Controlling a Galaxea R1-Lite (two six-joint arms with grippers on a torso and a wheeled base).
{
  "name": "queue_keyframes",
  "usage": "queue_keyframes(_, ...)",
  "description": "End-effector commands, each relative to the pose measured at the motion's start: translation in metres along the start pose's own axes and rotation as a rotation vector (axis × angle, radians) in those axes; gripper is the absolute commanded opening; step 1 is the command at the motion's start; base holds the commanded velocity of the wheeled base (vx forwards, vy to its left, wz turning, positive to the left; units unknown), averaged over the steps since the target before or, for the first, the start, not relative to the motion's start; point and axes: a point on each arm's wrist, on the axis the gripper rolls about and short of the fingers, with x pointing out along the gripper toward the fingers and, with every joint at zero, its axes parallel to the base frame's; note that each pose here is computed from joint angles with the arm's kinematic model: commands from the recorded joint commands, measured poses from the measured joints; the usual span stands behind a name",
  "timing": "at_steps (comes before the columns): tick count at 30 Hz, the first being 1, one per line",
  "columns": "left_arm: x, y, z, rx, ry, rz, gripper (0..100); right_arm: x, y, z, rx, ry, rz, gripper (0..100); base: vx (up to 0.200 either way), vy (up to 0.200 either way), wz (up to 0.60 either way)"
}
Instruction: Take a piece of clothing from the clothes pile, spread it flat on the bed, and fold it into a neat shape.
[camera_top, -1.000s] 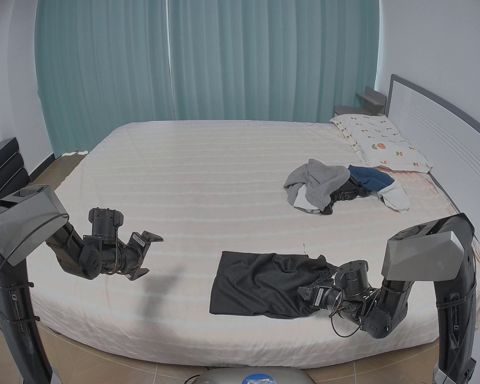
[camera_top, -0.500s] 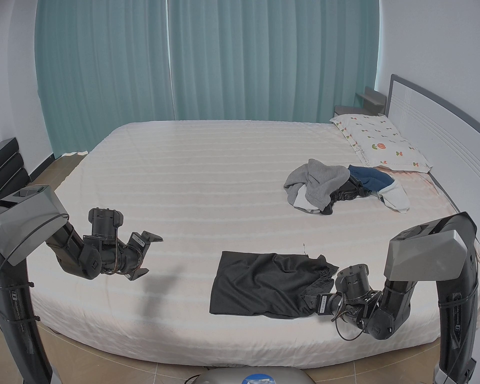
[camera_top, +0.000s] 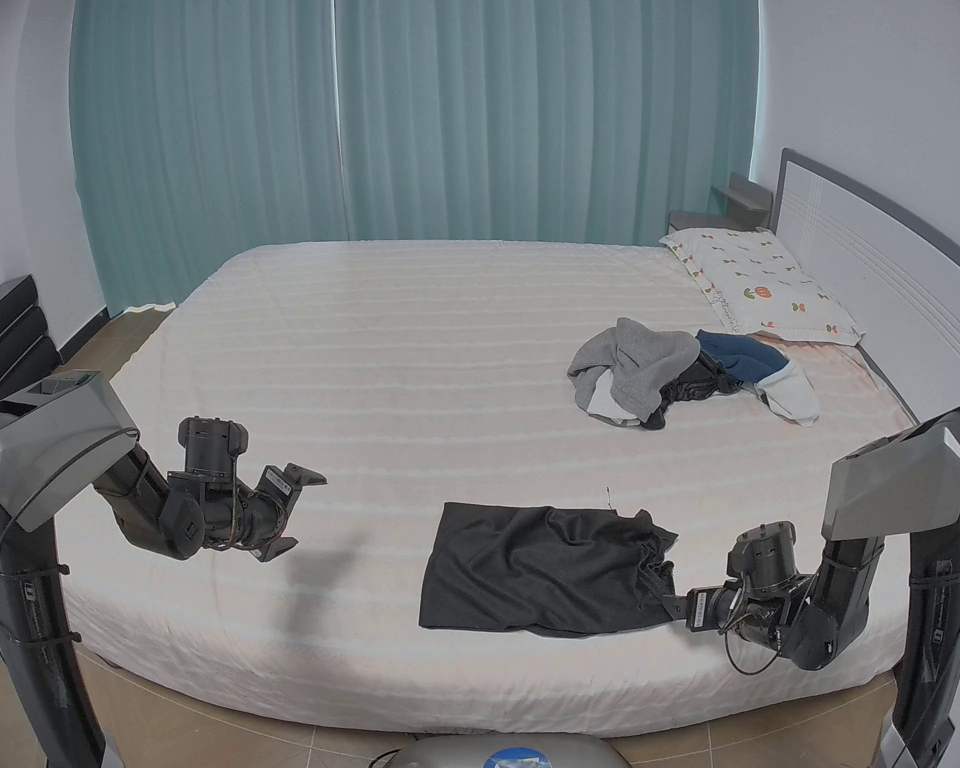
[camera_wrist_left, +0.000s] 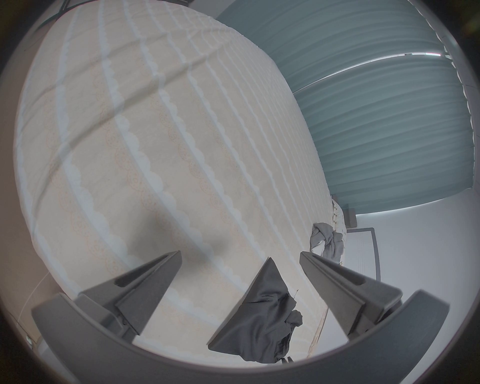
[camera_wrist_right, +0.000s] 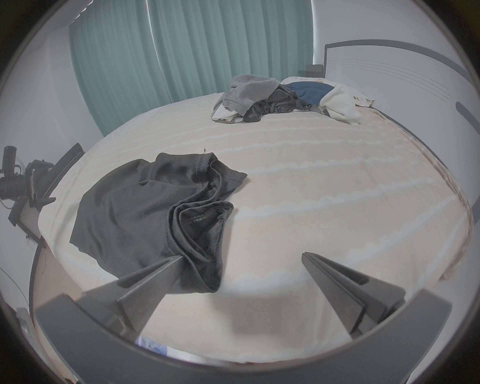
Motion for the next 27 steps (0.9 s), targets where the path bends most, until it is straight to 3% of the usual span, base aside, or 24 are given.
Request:
queue_keyframes(1, 0.001, 0.001, 0.0, 0.0, -0.001, 0.001, 100, -0.009, -0.012, 0.011, 0.018, -0.035, -0.02, 100, 0.0, 0.0, 0.0)
queue_keyframes(4, 0.001, 0.001, 0.0, -0.001, -0.006, 0.006, 100, -0.014, -0.012, 0.026, 0.05, -0.088, 0.016, 100, 0.0, 0.0, 0.0)
queue_keyframes(9, 0.002, 0.002, 0.0, 0.004, -0.024, 0.019, 100, -0.018, -0.001, 0.044, 0.176, -0.178, 0.182, 100, 0.0, 0.0, 0.0)
queue_keyframes(13, 0.002, 0.002, 0.0, 0.004, -0.024, 0.019, 100, -0.006, 0.014, 0.043, 0.273, -0.167, 0.276, 100, 0.2, 0.0, 0.0)
queue_keyframes(19, 0.003, 0.002, -0.003, 0.007, -0.021, 0.023, 100, 0.022, 0.013, 0.048, 0.407, -0.18, 0.36, 100, 0.167, 0.0, 0.0)
queue_keyframes(23, 0.003, 0.003, -0.003, 0.007, -0.021, 0.025, 100, 0.033, 0.016, 0.054, 0.415, -0.175, 0.412, 100, 0.0, 0.0, 0.0)
queue_keyframes(27, 0.003, 0.003, -0.004, 0.013, -0.02, 0.023, 100, 0.048, 0.012, 0.062, 0.42, -0.164, 0.411, 100, 0.0, 0.0, 0.0)
